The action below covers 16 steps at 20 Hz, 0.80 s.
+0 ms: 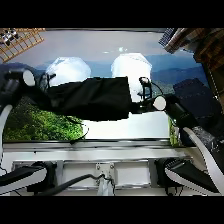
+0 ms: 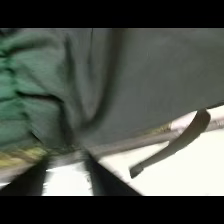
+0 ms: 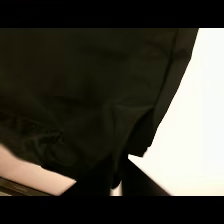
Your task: Fold the clothes and pants, and hang the long-sleeved shirts on hangers.
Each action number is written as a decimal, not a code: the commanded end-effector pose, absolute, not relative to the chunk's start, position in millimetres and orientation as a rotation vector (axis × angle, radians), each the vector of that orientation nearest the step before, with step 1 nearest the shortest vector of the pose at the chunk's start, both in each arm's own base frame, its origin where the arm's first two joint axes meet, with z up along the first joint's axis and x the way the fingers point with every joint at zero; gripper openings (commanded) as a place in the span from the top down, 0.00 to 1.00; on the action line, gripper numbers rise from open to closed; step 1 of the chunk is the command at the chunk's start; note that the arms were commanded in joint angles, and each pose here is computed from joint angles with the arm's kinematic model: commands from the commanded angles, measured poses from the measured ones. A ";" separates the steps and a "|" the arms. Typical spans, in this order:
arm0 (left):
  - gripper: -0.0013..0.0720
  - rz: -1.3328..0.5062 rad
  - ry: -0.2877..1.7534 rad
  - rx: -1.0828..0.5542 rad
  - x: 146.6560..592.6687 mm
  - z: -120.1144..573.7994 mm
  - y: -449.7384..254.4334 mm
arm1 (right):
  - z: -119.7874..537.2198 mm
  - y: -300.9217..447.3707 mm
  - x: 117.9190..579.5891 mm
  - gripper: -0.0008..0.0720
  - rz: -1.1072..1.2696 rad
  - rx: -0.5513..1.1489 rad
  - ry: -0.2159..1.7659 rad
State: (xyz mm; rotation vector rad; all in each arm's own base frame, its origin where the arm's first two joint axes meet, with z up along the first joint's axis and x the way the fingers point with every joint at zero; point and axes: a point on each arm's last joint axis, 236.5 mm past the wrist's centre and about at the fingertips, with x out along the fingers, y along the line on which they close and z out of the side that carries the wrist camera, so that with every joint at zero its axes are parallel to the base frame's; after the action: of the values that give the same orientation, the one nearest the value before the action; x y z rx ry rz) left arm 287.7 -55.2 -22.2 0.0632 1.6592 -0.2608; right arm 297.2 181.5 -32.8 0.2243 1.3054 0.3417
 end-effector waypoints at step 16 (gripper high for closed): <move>0.33 -0.233 0.816 -0.381 375.8 148.5 -85.7 | -37.6 101.5 375.5 0.14 0.328 0.975 1.177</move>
State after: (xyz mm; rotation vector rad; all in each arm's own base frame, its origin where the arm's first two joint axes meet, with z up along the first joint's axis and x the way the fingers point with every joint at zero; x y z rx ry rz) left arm 366.8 -66.1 116.6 -0.3041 0.9320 -0.1780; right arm 358.8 88.2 -36.5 0.7991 1.1886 0.2287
